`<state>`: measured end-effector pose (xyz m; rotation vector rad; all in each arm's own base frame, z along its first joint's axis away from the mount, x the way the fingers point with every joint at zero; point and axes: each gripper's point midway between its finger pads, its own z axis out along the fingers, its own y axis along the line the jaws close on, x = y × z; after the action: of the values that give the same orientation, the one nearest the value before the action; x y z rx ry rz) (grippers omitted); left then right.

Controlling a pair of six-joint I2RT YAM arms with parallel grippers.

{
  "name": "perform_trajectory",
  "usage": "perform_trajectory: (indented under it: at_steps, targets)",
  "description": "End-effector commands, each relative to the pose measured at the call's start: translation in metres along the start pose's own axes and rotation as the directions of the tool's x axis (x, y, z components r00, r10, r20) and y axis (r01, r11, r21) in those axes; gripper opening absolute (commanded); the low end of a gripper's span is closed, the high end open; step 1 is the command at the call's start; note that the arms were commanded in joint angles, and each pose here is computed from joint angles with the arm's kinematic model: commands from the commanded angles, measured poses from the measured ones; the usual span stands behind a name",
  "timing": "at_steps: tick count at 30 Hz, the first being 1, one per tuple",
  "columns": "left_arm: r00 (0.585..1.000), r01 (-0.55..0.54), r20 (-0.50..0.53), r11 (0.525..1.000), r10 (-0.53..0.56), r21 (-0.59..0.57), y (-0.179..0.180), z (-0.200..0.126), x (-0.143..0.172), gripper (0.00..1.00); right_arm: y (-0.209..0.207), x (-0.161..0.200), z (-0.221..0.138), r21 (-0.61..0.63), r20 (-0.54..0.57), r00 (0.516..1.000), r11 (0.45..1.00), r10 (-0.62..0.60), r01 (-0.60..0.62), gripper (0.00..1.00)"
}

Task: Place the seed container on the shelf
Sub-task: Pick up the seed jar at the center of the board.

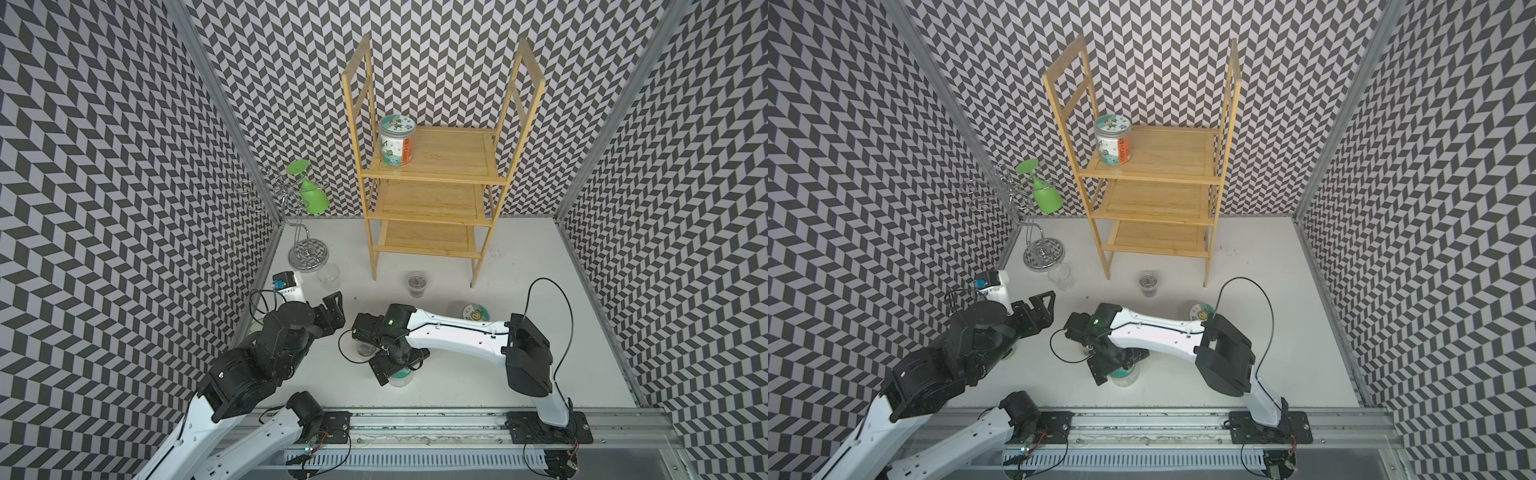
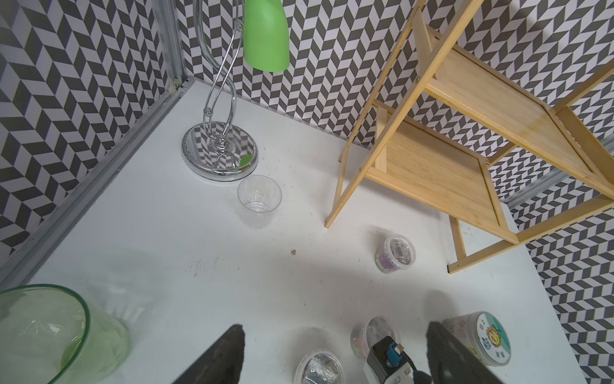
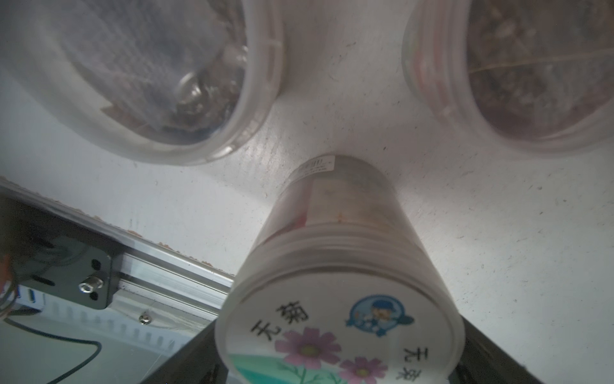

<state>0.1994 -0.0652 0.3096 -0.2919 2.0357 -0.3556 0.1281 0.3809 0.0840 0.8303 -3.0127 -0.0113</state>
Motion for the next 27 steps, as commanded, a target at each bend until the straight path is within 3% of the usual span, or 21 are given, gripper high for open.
perform_trajectory:
  at_steps: [1, 7, 17, 27]
  targets:
    - [1.000, -0.010, 0.018, 1.000, 0.011, -0.008, 0.003, -0.003, -0.005, 0.86, -0.001, -0.004, 0.001, 0.023, 0.012, 1.000, 1.000, 0.006, -0.006, 0.99]
    - [1.000, -0.019, 0.024, 1.000, 0.019, -0.008, 0.002, -0.002, -0.006, 0.87, 0.000, -0.001, 0.004, 0.015, 0.001, 1.000, 1.000, 0.004, -0.004, 1.00]
    - [0.999, -0.022, 0.024, 1.000, 0.023, -0.009, 0.001, -0.001, -0.007, 0.86, -0.007, 0.003, -0.002, -0.009, 0.004, 1.000, 1.000, 0.019, -0.019, 0.82]
    - [0.999, -0.048, 0.021, 0.999, 0.048, 0.002, -0.003, -0.002, -0.008, 0.87, -0.016, -0.004, -0.047, -0.073, 0.065, 0.996, 0.995, 0.068, -0.063, 0.77]
